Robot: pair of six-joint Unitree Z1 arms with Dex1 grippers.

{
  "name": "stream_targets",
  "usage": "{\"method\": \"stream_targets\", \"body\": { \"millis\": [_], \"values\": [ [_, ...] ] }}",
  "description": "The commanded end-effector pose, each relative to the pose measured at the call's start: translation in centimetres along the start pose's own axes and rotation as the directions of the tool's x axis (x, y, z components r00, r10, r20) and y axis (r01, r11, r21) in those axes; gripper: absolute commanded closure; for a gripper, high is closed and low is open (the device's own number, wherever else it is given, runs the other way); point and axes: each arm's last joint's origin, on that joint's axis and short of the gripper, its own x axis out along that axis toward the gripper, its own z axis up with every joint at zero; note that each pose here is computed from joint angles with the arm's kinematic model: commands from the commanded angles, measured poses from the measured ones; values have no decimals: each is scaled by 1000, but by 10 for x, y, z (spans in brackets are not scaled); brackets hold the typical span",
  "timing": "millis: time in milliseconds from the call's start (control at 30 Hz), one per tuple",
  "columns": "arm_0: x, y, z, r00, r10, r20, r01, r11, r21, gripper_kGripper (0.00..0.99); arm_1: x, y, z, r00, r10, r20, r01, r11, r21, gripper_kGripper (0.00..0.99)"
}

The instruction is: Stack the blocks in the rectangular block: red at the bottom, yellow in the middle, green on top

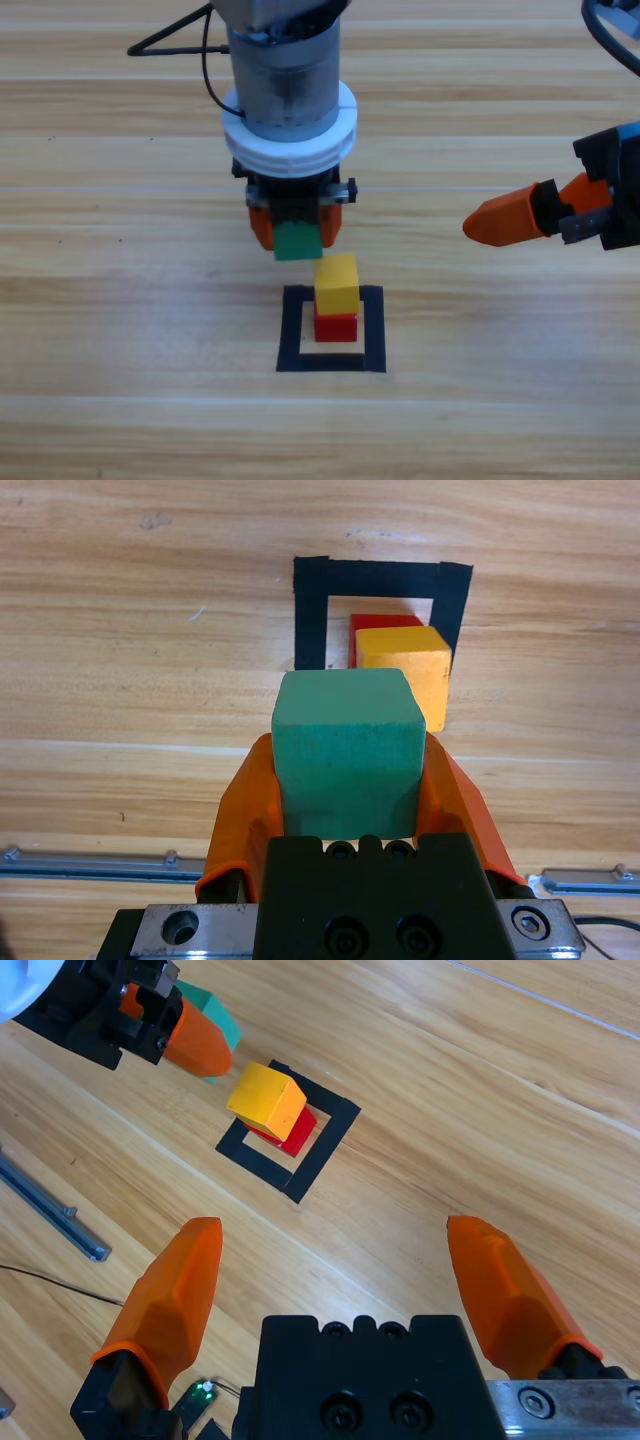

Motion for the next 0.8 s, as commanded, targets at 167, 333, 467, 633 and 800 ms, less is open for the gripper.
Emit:
{"method": "stream_targets", "body": {
  "millis": [167, 333, 467, 633, 800],
  "values": [
    [33, -31, -13, 999, 41, -23, -39, 996, 82, 987, 19, 2, -11, 998, 3, -61, -5, 1000, -26, 0],
    [38, -36, -13, 999, 44, -23, -42, 995, 94, 987, 18, 2, -10, 998, 3, -59, -4, 1000, -26, 0],
    [42, -37, -12, 998, 51, -20, -49, 994, 99, 987, 18, 2, -11, 998, 2, -60, -4, 1000, -26, 0],
    [44, -39, -11, 999, 51, -18, -49, 993, 105, 988, 18, 2, -10, 998, 2, -57, -3, 1000, -26, 0],
    [47, -42, -10, 998, 52, -18, -50, 993, 108, 988, 18, 2, -10, 998, 1, -58, -3, 1000, -26, 0]
  ]
}}
